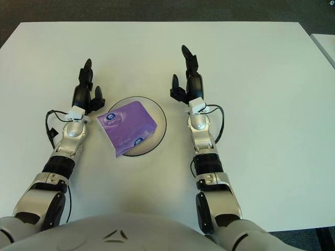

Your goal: Put the tissue paper into the plate.

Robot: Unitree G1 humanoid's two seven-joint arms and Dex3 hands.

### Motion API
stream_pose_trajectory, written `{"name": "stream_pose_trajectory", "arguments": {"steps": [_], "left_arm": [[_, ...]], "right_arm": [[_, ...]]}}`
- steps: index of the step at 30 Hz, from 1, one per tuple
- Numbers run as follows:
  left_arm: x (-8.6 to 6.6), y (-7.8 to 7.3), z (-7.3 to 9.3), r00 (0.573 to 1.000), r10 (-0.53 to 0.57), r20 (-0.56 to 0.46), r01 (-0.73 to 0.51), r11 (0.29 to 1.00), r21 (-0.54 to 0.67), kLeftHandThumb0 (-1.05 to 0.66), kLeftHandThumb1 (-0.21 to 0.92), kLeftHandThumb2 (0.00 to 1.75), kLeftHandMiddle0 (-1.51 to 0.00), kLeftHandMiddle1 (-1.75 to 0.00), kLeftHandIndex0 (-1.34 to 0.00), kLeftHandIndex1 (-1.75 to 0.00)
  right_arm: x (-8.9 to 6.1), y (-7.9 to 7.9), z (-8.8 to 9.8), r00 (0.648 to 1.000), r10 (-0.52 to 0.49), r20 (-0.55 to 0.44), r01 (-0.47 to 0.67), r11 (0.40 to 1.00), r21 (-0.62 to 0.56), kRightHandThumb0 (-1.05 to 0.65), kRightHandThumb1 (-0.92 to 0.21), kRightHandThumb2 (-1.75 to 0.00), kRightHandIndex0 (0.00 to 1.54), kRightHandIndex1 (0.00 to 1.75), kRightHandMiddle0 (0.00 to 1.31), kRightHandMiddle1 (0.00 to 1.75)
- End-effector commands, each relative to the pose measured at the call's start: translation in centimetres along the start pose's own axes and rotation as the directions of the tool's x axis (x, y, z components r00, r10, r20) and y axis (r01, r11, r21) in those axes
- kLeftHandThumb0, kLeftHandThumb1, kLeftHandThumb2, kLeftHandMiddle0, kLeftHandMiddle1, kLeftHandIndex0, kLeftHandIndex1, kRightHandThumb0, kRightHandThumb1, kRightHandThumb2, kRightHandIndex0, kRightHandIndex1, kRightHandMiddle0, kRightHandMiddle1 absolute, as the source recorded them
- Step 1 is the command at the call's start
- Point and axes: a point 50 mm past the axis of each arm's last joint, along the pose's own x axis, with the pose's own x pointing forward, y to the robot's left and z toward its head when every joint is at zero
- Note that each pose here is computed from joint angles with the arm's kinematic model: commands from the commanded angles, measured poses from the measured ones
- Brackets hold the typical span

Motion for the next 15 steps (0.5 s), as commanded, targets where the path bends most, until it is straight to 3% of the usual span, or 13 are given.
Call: {"name": "stream_pose_trajectory", "arguments": {"steps": [1, 15], "left_arm": [[-8.9, -1.5, -6.3, 0.929, -0.044, -0.367, 0.040, 0.999, -0.018, -0.88, 0.92, 0.92, -0.09, 0.00, 0.00, -0.28], [-9.0, -1.5, -6.3, 0.930, -0.050, -0.364, 0.049, 0.999, -0.013, -0.89, 0.92, 0.92, -0.08, 0.00, 0.00, -0.28]], "right_arm": [[-1.4, -0.3, -0.2, 0.998, -0.061, -0.008, 0.061, 0.998, 0.023, -0.69, -0.92, -0.94, 0.17, 0.06, 0.00, 0.44], [-3.5, -0.1, -0.6, 0.997, -0.066, -0.043, 0.067, 0.997, 0.042, -0.64, -0.92, -0.86, 0.19, 0.06, 0.00, 0.46]]}}
